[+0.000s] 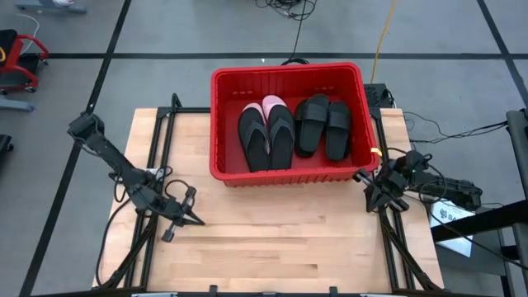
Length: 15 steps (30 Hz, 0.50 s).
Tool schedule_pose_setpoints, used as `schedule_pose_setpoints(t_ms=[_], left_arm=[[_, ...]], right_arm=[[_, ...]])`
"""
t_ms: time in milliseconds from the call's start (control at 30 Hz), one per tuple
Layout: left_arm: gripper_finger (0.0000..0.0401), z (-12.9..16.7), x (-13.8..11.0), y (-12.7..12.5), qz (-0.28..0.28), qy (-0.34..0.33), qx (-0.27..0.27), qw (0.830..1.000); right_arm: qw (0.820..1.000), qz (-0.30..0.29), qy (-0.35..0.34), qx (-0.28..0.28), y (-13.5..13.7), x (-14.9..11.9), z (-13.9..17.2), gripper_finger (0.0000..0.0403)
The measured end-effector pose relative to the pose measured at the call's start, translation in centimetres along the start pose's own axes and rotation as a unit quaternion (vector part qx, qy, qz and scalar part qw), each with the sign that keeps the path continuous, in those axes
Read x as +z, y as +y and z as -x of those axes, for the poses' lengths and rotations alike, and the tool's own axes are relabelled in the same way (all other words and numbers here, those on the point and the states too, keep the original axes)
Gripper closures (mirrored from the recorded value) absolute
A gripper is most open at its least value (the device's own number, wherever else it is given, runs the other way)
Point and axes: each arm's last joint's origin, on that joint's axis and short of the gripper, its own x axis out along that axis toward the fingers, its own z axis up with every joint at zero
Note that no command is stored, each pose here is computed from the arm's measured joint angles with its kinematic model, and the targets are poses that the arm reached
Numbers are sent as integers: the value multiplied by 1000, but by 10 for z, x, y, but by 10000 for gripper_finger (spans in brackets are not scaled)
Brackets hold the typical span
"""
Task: Pick and place slides into bin
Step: Return to Home Position
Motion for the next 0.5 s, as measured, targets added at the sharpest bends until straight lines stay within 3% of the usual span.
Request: schedule_pose_setpoints(t_ms=[133,500], left_arm=[[401,9,-11,0,3,-55,-10,998],[400,13,-16,-8,-15,-37,-34,999]], right_arm=[[1000,0,-2,11,1,0,-1,403],[999,-28,9,16,1,-5,-2,403]])
